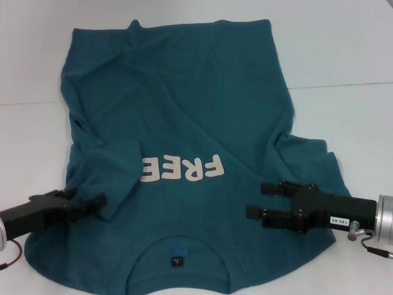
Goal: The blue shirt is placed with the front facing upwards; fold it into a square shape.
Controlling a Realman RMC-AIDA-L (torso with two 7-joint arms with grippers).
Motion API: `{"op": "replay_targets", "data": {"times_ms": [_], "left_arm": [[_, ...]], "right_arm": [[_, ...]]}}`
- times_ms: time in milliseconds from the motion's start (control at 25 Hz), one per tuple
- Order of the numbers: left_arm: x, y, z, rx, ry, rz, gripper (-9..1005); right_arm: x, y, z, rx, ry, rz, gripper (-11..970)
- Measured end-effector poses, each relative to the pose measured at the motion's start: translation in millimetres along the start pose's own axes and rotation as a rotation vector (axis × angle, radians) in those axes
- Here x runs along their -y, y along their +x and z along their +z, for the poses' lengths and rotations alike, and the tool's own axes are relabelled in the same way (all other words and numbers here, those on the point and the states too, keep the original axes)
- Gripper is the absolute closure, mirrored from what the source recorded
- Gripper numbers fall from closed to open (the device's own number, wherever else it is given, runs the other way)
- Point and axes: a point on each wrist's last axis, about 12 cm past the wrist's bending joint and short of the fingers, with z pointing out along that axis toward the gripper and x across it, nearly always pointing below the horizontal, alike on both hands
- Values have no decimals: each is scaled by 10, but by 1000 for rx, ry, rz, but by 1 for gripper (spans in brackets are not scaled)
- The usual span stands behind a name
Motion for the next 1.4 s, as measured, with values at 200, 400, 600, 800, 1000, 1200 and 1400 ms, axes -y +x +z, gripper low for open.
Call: {"op": "replay_targets", "data": {"times_ms": [200,400,600,800,1000,1200,1400], "left_arm": [[65,-10,2,-9,58,15,151],[96,21,18,-53,84,37,152],[167,55,16,-96,145,55,153],[213,67,1,-111,190,72,153],[261,68,-13,-139,236,104,152],[291,16,-71,-114,277,127,152],[308,-50,-57,-38,286,118,153]], "right_arm": [[-4,15,-3,0,0,2,75],[-6,18,-3,-1,0,1,75],[-6,19,-3,-1,0,0,76],[-6,17,-2,-1,-1,0,76],[-6,20,-3,-1,0,0,77],[-6,16,0,-1,-1,-1,77],[-2,17,-5,-1,2,-2,76]]}}
